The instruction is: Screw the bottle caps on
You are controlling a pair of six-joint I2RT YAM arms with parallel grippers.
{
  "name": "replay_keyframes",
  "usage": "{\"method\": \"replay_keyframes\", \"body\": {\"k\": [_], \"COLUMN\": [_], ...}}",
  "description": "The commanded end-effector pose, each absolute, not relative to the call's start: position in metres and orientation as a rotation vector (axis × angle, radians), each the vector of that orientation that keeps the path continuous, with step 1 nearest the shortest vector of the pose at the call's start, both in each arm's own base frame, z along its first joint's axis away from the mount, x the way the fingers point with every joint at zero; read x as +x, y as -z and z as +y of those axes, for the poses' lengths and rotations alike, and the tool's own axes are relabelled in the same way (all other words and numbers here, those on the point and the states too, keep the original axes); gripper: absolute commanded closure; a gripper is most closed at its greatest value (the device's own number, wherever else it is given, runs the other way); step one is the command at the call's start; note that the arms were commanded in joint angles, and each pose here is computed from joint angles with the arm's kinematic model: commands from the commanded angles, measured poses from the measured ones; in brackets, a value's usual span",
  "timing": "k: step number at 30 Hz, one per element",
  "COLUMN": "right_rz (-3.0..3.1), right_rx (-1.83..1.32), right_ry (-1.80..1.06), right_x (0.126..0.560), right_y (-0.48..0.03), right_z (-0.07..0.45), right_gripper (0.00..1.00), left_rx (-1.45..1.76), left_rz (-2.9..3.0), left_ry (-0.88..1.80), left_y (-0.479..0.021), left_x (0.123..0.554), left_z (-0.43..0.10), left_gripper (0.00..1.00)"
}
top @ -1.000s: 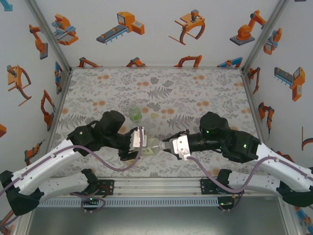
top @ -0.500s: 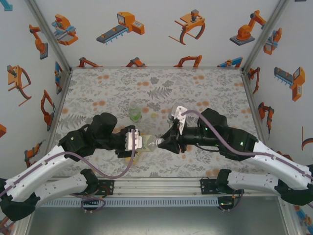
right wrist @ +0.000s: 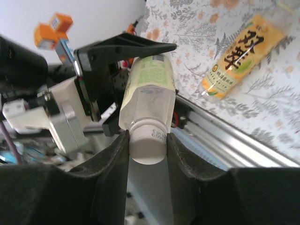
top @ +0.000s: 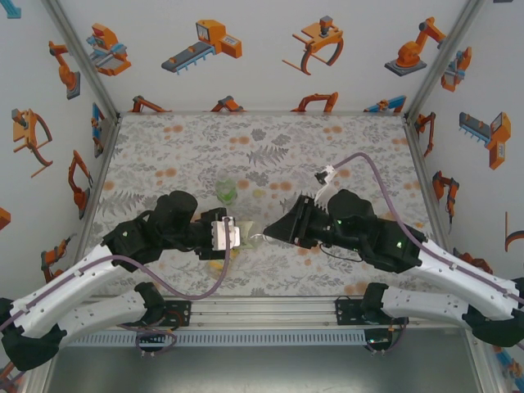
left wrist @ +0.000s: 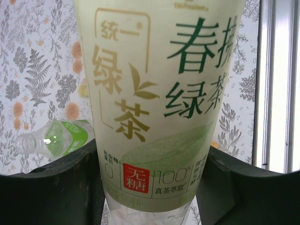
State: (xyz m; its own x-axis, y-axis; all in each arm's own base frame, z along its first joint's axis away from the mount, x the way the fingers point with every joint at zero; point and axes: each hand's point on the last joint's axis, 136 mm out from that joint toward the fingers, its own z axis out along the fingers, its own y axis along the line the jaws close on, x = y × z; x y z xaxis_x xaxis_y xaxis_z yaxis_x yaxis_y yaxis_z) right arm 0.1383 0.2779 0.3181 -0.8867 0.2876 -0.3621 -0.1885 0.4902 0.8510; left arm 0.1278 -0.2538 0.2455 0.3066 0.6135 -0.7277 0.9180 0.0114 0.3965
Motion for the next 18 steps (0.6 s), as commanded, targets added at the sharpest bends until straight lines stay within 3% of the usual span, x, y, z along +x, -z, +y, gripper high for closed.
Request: {"method": "replay_keyframes", "body": {"k": [1,5,9,13,18], "right_rz": [2.389,2.377,2.285,2.153,2.015], "right_rx": [0.306,0.229,0.089,-0.123,-0.366], "right_ry": [-1.426,-1.429,-1.398,-1.341,-1.137], "right_x": [0.134,0.133,0.135,0.133,0.133], "right_y": [-0.288,-0.296,-0.323,-0.356,-0.387], "right_z": [0.278,0.283,0.278,0.269,0.246], "right_gripper": [1.00,0.96,0.72,0.40,0.37], "left_rx": [1.556,1.573,1.606,1.620,1.628], "left_rz": [1.239,1.236,1.252,1.257,1.253], "left_ry": [0.462,0.469,0.474,0.489,0.512], "left_y": [-0.295,-0.291,-0.285,-0.283,-0.284], "left_x": [0.134,0.132,0.132,0.130,0.126], "left_z": [-0.269,-0.270,-0.272,-0.273,-0.272], "left_gripper": [1.00,1.00,1.00,1.00,1.00]}}
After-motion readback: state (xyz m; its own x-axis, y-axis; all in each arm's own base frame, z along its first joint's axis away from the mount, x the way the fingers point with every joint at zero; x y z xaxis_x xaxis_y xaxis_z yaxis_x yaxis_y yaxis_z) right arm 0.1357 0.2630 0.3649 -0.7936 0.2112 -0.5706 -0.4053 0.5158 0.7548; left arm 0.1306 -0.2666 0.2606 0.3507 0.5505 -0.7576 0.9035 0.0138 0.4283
